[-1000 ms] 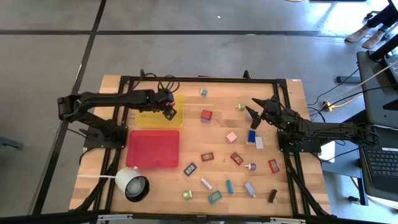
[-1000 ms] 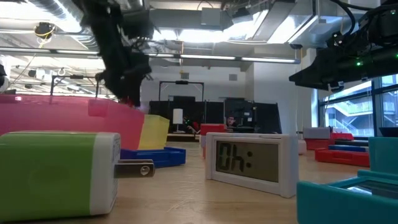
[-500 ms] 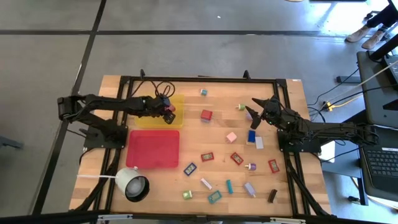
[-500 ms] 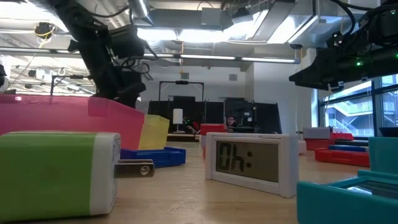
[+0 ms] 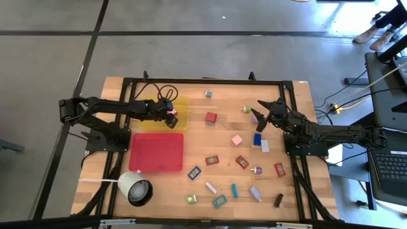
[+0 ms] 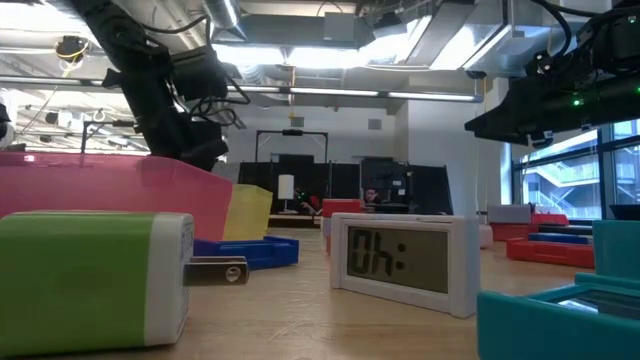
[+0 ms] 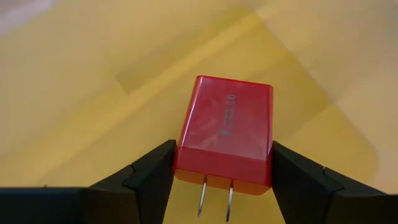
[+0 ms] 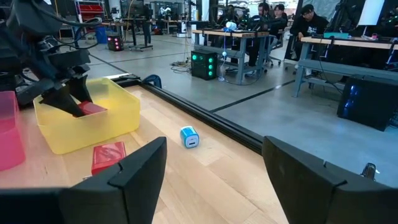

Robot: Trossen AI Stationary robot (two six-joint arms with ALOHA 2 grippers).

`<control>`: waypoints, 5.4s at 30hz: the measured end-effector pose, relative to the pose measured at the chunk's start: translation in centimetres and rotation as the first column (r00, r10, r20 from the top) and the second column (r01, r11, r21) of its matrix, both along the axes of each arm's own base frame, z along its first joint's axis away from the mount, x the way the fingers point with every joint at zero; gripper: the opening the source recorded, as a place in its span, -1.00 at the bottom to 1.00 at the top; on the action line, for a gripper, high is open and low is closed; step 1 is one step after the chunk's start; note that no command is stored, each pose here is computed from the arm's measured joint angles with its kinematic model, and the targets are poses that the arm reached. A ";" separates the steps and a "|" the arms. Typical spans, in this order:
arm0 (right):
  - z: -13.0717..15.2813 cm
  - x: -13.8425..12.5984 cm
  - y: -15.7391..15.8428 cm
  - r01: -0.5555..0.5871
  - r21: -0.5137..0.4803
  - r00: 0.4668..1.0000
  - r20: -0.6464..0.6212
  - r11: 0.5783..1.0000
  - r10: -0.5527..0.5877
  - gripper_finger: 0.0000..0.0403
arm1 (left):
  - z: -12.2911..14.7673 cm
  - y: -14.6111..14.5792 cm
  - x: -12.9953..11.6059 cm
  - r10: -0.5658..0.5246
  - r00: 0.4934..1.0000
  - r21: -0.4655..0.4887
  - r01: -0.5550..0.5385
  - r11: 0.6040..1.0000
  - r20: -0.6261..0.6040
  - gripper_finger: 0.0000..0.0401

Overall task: Pick & Place Office items
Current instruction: Put the red charger adapter into the yellow bin

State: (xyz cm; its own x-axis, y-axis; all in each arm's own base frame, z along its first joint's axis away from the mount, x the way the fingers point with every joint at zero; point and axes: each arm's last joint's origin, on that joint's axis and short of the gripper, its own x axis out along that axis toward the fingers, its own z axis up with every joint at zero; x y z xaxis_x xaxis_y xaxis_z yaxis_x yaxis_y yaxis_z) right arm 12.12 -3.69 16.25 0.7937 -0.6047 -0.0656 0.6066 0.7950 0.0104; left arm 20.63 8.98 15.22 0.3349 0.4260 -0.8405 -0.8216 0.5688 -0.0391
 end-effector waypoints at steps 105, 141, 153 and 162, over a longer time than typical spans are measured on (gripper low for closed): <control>0.0 0.0 0.0 0.000 0.000 1.000 0.000 1.000 0.000 0.34 | -0.4 0.4 14.4 -0.694 0.668 0.569 0.471 0.674 0.269 0.77; 0.0 0.0 0.0 0.000 0.000 1.000 0.000 1.000 0.000 0.34 | -1.4 4.2 14.0 -0.856 0.487 0.431 0.745 0.510 0.171 0.77; 0.0 0.0 0.0 0.000 0.000 1.000 -0.001 1.000 0.000 0.34 | -2.6 5.5 14.5 -0.825 0.527 0.378 0.735 0.562 0.203 0.77; 0.0 0.0 0.0 -0.002 0.000 1.000 -0.001 1.000 0.002 0.34 | -3.0 5.4 14.6 -0.828 0.514 0.334 0.757 0.561 0.226 0.77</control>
State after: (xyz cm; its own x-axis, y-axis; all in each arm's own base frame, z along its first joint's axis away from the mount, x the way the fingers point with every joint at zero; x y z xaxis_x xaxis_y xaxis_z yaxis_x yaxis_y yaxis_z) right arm 12.12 -3.68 16.24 0.7950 -0.6029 -0.0667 0.6048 0.7963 0.0100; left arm 35.20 14.39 12.21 0.8339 -0.0377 -0.5507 0.0243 0.9992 -0.0316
